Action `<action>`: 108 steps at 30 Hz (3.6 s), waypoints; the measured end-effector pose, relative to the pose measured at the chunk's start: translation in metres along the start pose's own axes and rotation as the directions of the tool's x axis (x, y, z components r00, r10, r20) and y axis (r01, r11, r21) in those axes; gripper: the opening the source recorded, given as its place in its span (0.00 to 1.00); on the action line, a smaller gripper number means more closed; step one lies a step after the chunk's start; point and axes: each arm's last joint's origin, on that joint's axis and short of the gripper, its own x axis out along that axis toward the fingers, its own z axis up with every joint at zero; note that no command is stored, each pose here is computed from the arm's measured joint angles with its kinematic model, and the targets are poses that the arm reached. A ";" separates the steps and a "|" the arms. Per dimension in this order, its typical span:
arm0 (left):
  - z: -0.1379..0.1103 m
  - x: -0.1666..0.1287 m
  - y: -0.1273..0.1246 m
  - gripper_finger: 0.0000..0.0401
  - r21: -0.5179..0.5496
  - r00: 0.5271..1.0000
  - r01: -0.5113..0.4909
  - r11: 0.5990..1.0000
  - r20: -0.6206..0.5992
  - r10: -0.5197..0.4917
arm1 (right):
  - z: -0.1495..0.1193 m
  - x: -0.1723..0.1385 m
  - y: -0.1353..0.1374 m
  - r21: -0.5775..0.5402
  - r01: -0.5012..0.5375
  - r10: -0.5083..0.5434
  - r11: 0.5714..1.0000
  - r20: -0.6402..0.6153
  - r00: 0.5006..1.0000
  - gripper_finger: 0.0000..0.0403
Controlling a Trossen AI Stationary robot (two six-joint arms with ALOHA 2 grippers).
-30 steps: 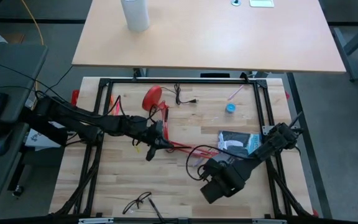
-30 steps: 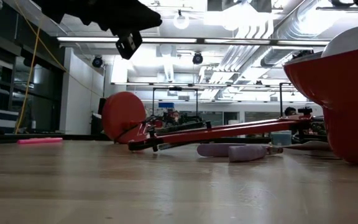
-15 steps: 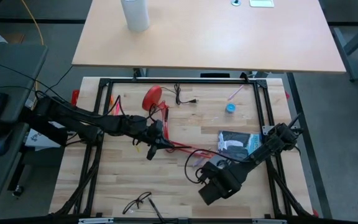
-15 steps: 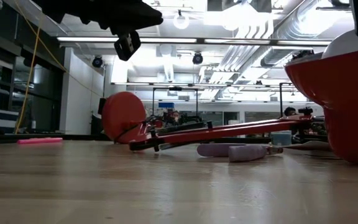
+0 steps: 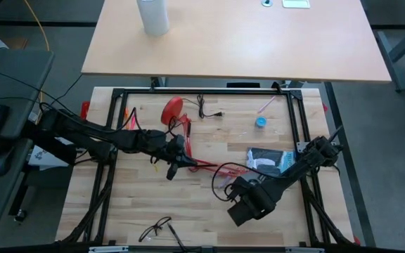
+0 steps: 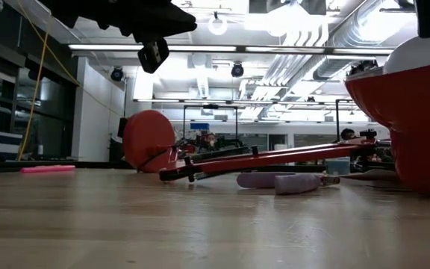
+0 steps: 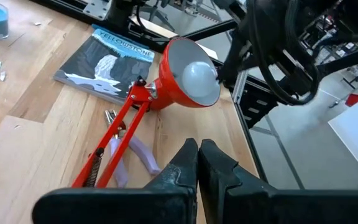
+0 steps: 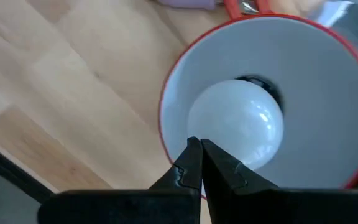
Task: Screw lightbulb
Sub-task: Insert the lightbulb into the desk lamp
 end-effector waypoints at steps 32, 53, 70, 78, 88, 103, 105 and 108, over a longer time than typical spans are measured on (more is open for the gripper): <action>0.027 -0.017 0.014 0.00 0.104 0.992 -0.056 0.993 0.117 0.044 | -0.014 -0.037 -0.027 0.161 -0.067 0.051 0.985 0.104 0.993 0.00; 0.040 -0.017 0.016 0.00 0.256 0.993 -0.079 0.964 0.109 0.052 | -0.007 -0.025 -0.026 0.177 -0.046 0.037 0.983 0.050 0.998 0.59; 0.035 -0.017 0.016 0.00 0.233 0.996 -0.077 0.969 0.064 0.063 | 0.002 0.010 -0.023 0.184 -0.008 0.007 0.983 0.003 1.000 0.60; 0.034 -0.017 0.016 0.00 0.232 0.995 -0.085 0.969 0.063 0.072 | 0.000 0.010 -0.028 0.156 0.047 -0.041 0.987 -0.037 0.998 0.60; 0.034 -0.017 0.016 0.00 0.232 0.995 -0.087 0.969 0.063 0.074 | 0.001 0.021 -0.022 0.142 0.082 -0.072 0.987 -0.070 0.995 0.60; 0.034 -0.017 0.016 0.00 0.215 0.995 -0.086 0.973 0.062 0.074 | 0.001 0.019 -0.030 0.190 0.160 -0.158 0.969 -0.024 0.987 0.30; 0.034 -0.017 0.016 0.00 0.214 0.995 -0.085 0.973 0.062 0.074 | 0.003 0.019 -0.030 0.194 0.159 -0.157 0.968 -0.021 0.987 0.27; 0.034 -0.017 0.016 0.00 0.214 0.995 -0.085 0.973 0.063 0.074 | 0.006 0.019 -0.032 0.206 0.160 -0.161 0.965 -0.010 0.987 0.24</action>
